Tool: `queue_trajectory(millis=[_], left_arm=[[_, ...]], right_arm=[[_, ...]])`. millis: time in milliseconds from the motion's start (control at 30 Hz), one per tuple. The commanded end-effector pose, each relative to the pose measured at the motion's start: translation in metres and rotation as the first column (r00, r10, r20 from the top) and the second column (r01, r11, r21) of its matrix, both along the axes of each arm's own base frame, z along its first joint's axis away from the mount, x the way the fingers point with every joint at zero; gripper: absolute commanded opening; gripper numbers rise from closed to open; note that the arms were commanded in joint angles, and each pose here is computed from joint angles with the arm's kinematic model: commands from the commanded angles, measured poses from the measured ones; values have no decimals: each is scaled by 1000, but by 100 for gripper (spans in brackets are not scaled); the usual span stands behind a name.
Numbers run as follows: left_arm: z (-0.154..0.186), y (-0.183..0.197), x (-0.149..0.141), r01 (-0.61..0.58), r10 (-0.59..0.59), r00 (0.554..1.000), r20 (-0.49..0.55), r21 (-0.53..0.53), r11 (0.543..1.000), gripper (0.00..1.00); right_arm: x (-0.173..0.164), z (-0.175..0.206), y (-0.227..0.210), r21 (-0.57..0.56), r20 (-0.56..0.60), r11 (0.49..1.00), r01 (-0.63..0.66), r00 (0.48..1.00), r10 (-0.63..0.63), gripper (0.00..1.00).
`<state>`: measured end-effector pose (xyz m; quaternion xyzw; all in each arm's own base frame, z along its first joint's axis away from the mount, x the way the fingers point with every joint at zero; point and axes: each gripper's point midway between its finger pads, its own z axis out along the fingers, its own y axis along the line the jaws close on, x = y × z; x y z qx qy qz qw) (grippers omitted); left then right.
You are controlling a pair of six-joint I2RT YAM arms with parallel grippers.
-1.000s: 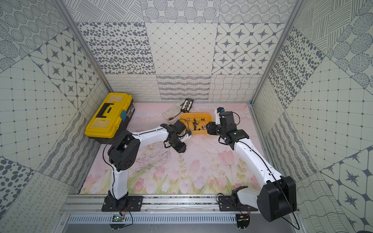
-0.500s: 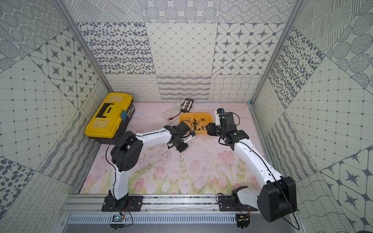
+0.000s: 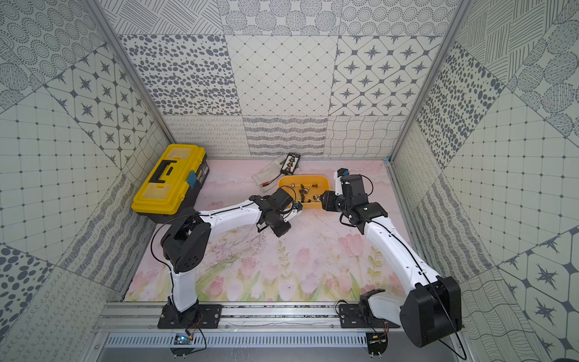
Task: Put the chess pieces into the storage box
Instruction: Pick up the chess piece at the center of the board, then place the chess piece in the storage box.
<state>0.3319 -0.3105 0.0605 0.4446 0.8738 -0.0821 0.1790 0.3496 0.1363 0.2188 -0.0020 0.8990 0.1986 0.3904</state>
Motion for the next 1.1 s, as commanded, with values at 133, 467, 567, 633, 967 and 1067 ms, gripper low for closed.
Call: queue_trajectory(millis=[133, 467, 567, 633, 967, 1067], left_arm=[[78, -27, 26, -59, 76, 992, 97, -170, 984, 0], [119, -38, 125, -288, 314, 947, 67, -258, 922, 0], [105, -37, 151, -341, 362, 931, 42, -250, 906, 0], [94, -35, 166, -366, 386, 922, 39, -241, 899, 0], [48, -26, 202, -396, 421, 902, 94, -209, 894, 0], [38, -23, 201, -403, 424, 902, 88, -183, 896, 2]], right_arm=[[5, 34, -2, 36, 103, 999, 30, 994, -33, 51], [10, 49, -7, 24, 165, 999, 41, 985, -45, 52], [15, 47, -11, 11, 163, 999, 49, 985, -50, 52], [17, 46, -12, 13, 161, 999, 52, 986, -53, 52], [29, 32, -7, 24, 128, 999, 36, 991, -39, 53], [32, 31, -3, 41, 122, 999, 24, 992, -29, 53]])
